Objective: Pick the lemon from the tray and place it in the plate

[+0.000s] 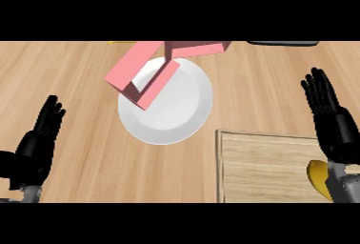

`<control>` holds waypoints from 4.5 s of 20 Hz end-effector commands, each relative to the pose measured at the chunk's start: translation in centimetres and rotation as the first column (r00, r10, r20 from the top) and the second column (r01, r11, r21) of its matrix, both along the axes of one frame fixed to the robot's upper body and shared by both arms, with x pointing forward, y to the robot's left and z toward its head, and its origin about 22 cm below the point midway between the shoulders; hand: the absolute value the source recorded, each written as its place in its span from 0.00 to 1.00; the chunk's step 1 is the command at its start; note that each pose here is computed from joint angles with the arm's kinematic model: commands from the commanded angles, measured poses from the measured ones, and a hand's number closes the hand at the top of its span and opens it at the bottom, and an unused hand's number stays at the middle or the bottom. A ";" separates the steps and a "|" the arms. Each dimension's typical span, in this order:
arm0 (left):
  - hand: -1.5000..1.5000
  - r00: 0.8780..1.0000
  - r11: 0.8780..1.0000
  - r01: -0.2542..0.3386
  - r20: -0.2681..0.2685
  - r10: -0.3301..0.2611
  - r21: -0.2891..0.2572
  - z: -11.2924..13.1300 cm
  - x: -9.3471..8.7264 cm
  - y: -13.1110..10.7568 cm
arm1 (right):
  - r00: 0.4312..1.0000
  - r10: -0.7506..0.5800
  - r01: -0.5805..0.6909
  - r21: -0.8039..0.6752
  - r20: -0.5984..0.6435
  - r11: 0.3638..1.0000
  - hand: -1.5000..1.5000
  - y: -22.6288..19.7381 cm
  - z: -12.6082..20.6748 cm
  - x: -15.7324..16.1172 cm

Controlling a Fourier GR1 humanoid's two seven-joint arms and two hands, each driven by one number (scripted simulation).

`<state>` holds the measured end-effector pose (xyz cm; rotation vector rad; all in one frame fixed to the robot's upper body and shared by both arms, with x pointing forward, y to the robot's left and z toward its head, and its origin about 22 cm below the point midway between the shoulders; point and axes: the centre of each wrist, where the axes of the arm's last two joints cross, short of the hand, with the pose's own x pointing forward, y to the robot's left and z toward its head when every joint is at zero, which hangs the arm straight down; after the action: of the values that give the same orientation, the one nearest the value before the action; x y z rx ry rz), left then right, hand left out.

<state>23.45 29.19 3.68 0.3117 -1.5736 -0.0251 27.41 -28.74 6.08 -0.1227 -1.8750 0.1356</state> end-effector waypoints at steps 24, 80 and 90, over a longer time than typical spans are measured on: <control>0.50 0.996 0.961 0.050 -0.084 -0.028 0.271 -5.3 -3.1 5.2 | 0.974 -0.101 0.042 0.275 0.203 0.961 0.00 -13.5 -0.3 -20.7; 0.50 0.997 0.961 0.060 -0.069 -0.043 0.272 -4.6 -1.8 4.8 | 0.881 0.156 -0.357 -0.411 -0.447 0.839 0.00 -11.1 -6.1 -8.0; 0.50 0.996 0.960 0.062 -0.074 -0.043 0.274 -3.3 -2.1 5.4 | 0.925 0.150 -0.294 -0.407 -0.349 0.865 1.00 -10.1 -5.4 -6.3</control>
<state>21.64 34.13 -0.32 0.4773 -1.5175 -0.2871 20.72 -39.32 0.41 -0.1801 -1.5031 0.7276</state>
